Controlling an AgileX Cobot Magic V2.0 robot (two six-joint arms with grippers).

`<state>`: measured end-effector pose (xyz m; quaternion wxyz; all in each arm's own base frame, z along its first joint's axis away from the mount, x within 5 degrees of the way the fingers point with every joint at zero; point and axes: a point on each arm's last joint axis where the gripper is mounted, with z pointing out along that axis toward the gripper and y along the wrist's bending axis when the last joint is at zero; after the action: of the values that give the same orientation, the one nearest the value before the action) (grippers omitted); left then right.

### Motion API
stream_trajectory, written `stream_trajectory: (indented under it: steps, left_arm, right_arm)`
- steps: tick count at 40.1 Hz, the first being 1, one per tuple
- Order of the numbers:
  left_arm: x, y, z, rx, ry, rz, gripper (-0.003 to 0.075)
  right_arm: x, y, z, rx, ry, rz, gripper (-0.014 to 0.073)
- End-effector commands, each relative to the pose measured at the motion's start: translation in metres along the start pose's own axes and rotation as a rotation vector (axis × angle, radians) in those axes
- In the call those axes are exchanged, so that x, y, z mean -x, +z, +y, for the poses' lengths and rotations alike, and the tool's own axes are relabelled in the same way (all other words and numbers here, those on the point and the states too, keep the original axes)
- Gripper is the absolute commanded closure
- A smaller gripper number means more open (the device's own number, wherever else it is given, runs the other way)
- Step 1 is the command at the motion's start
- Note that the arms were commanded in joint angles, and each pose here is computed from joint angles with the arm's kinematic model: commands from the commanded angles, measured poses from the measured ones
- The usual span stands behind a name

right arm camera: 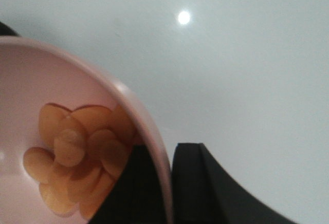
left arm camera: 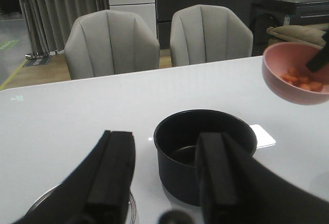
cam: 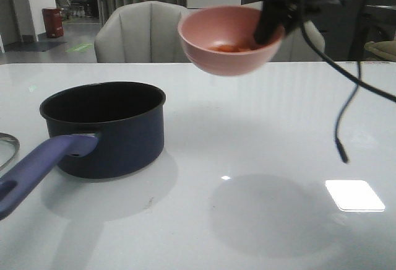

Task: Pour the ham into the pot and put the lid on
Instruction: 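Grasp the pink bowl rim with the right gripper and lift, then tilt the pink bowl over the pot to pour carrot slices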

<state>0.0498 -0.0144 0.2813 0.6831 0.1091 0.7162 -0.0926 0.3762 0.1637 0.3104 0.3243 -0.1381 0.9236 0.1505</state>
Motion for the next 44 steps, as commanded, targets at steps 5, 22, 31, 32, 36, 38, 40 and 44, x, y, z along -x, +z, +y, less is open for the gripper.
stream_trajectory:
  steps: [5, 22, 31, 32, 36, 38, 40, 44]
  left_arm:
    - [0.016, -0.002, 0.0, -0.005, -0.007, -0.102, 0.0389]
    - [0.016, -0.002, 0.0, -0.005, -0.007, -0.102, 0.0389]
    - [0.016, -0.002, 0.0, -0.005, -0.007, -0.102, 0.0389]
    - [0.016, -0.002, 0.0, -0.005, -0.007, -0.102, 0.0389]
    - [0.016, -0.002, 0.0, -0.005, -0.007, -0.102, 0.0389]
    - [0.016, -0.002, 0.0, -0.005, -0.007, -0.102, 0.0389]
    - [0.016, -0.002, 0.0, -0.005, -0.007, -0.102, 0.0389]
    - [0.016, -0.002, 0.0, -0.005, -0.007, -0.102, 0.0389]
  right_arm:
    - [0.039, -0.042, 0.064, 0.117, -0.14, -0.399, 0.0456]
    - [0.038, 0.01, 0.101, 0.088, -0.392, -0.783, 0.0456]
    - [0.012, 0.026, 0.109, 0.105, -0.552, -1.117, 0.0456]
    - [0.008, 0.027, 0.109, 0.102, -0.571, -1.159, 0.0456]
    - [-0.003, 0.027, 0.106, 0.056, -0.635, -1.297, 0.0456]
    - [-0.008, 0.027, 0.105, 0.019, -0.68, -1.348, 0.0456]
    - [-0.011, 0.027, 0.106, -0.023, -0.724, -1.416, 0.0456]
    - [-0.016, 0.028, 0.106, -0.116, -0.812, -1.522, 0.0456]
